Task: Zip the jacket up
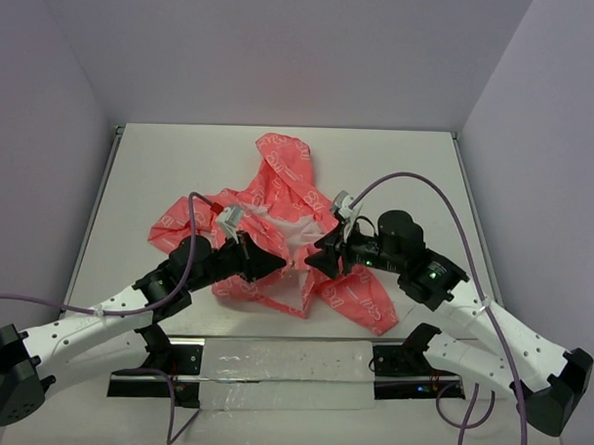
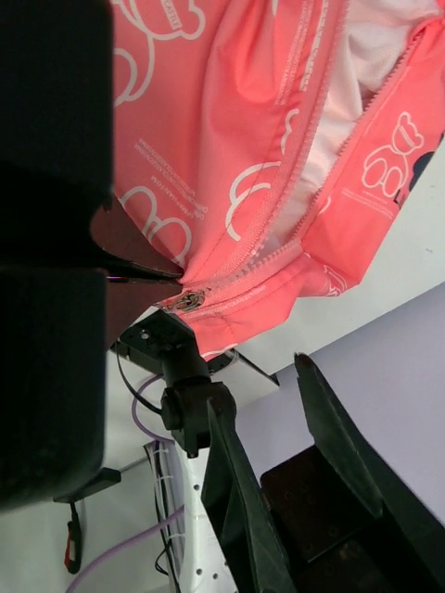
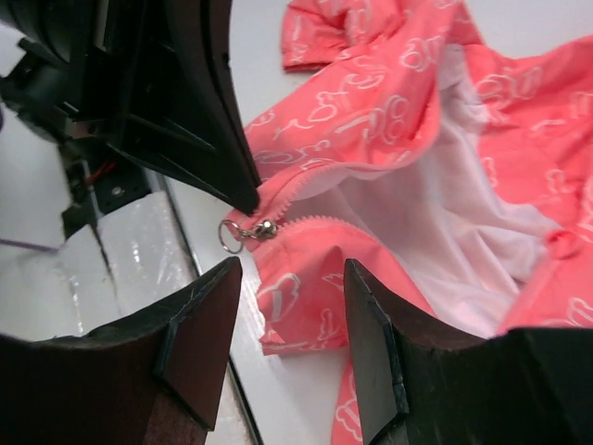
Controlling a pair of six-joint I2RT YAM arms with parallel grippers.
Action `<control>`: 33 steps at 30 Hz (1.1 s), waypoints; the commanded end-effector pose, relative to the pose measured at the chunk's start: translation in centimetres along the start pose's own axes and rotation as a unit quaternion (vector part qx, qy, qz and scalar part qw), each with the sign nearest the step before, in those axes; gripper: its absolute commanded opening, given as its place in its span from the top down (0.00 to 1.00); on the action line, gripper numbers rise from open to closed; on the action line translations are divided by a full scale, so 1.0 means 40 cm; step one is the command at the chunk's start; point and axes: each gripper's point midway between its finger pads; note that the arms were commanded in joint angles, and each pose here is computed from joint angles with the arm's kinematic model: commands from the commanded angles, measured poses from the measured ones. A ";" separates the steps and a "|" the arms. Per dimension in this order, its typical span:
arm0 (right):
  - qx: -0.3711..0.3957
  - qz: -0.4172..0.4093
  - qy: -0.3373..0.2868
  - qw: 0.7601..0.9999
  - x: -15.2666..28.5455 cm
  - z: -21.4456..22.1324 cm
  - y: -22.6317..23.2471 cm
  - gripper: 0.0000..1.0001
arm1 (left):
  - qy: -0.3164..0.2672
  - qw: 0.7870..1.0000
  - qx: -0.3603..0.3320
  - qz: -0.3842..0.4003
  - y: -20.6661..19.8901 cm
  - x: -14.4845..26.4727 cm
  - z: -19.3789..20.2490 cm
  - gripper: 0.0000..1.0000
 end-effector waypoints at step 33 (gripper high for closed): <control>0.377 0.177 0.001 0.909 -0.093 0.096 0.157 0.43 | 0.060 0.994 0.061 -0.064 -0.008 0.068 0.022 1.00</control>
Point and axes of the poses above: each gripper's point midway between its finger pads, its own x axis back along the fingers, its own y axis along the line the jaws close on, z = x × y
